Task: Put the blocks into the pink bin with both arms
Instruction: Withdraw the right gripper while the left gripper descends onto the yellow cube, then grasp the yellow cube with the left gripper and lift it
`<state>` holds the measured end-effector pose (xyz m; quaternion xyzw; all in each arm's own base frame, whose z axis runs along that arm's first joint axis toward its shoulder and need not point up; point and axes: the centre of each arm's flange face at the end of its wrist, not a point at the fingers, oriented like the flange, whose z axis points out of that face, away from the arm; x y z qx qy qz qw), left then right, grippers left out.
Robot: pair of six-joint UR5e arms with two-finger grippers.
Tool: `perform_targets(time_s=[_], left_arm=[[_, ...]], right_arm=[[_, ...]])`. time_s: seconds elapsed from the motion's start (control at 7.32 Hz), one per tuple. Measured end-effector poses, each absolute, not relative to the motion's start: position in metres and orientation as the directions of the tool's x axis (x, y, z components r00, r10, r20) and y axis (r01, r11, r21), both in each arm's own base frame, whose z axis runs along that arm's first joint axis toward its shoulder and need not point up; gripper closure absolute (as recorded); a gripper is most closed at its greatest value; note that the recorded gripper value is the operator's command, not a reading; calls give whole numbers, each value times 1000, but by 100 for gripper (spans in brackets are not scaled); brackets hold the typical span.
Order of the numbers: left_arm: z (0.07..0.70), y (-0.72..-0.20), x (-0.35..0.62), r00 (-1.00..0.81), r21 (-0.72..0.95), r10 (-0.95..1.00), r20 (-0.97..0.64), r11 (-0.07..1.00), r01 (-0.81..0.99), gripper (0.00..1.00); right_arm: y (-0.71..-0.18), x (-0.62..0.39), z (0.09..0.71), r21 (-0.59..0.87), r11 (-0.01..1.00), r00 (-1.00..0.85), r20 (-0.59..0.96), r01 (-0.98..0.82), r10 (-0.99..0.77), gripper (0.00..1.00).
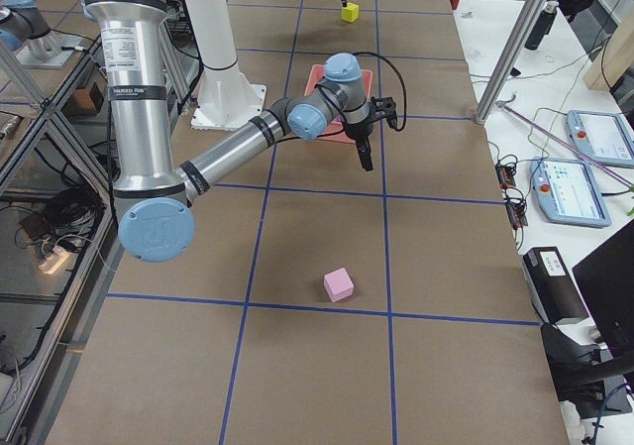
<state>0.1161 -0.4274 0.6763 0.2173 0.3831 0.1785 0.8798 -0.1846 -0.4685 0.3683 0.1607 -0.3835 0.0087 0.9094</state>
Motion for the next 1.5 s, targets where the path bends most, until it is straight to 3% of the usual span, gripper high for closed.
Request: perform_targets(time_s=[0.68, 1.09, 1.23, 1.5], left_arm=[[691, -443, 144, 633, 482, 468, -616, 860, -166, 3], [697, -445, 151, 623, 497, 482, -616, 851, -167, 65], [693, -448, 152, 618, 510, 490, -615, 845, -162, 77], [665, -464, 161, 598, 553, 517, -612, 821, -143, 77]], right_arm=[[-470, -184, 370, 284, 948, 707, 699, -142, -104, 0], [-474, -180, 373, 291, 947, 712, 693, -134, -112, 0], [-479, -169, 377, 301, 946, 713, 689, -119, -130, 0], [-495, -134, 398, 317, 946, 709, 683, -73, -174, 0]])
